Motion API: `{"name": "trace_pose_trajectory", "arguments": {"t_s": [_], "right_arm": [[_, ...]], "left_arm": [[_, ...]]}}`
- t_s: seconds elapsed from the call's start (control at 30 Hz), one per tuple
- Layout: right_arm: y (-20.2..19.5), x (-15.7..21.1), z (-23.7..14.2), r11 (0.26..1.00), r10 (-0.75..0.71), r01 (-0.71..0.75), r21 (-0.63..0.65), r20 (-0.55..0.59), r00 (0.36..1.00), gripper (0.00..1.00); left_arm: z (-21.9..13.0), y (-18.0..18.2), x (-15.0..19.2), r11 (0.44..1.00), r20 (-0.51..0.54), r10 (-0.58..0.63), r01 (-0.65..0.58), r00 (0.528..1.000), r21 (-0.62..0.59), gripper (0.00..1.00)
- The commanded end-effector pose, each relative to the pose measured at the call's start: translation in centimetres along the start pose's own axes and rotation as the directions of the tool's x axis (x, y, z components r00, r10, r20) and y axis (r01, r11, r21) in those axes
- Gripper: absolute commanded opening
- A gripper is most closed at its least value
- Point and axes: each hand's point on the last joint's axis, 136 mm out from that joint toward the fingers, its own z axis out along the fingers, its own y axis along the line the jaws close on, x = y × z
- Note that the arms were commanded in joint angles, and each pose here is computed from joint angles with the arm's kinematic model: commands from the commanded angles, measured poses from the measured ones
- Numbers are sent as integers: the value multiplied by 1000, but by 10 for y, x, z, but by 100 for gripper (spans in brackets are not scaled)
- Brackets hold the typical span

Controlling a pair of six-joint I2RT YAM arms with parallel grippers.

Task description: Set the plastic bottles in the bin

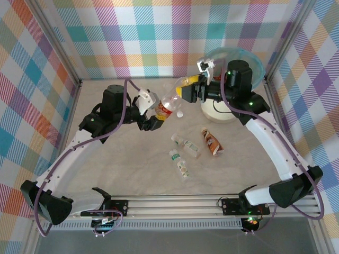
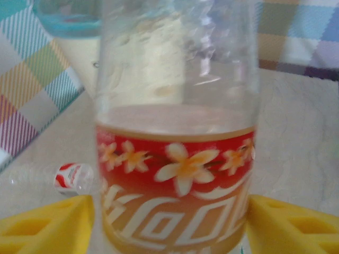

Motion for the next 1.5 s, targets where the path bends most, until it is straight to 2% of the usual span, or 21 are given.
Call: {"name": "trace_pose_trajectory", "arguments": {"t_s": [0.0,0.07,0.13,0.23,0.37,0.47,0.6,0.7,0.77,0.9,1.33,1.47], "right_arm": [[12,-25,-16,997,-50,48,53,40,998,59],[8,-36,-25,989,-82,75,126,54,995,57],[-3,-51,-39,961,-137,115,253,72,988,56],[-24,-76,-70,862,-252,182,473,88,964,56],[-53,-102,-115,678,-347,210,704,54,936,56],[-76,-119,-150,478,-408,244,844,-33,913,56],[-111,-129,-186,222,-420,267,938,-155,894,56],[-144,-120,-200,116,-360,292,949,-234,903,57],[-164,-107,-201,91,-314,307,948,-265,912,57],[-189,-83,-195,86,-257,326,941,-296,920,58],[-237,-17,-169,147,-81,327,933,-319,944,60],[-245,-3,-171,178,-16,248,952,-250,968,60]], "left_arm": [[-11,7,-21,998,50,0,3,999,-64,83],[-14,8,-26,997,70,0,5,998,-75,90],[-19,10,-32,995,95,4,5,995,-98,94],[-23,13,-36,992,115,10,4,993,-124,96],[-24,15,-34,990,117,5,11,993,-139,96],[-21,19,-31,987,110,-25,41,994,-152,96],[-17,21,-31,987,111,-50,66,993,-146,96],[-14,22,-30,987,115,-56,73,992,-145,96],[-13,23,-29,986,112,-56,72,992,-148,96],[-10,24,-28,986,107,-65,80,992,-145,96],[-6,27,-24,985,90,-69,82,994,-153,95],[-3,27,-22,985,86,-73,86,994,-148,95]]}}
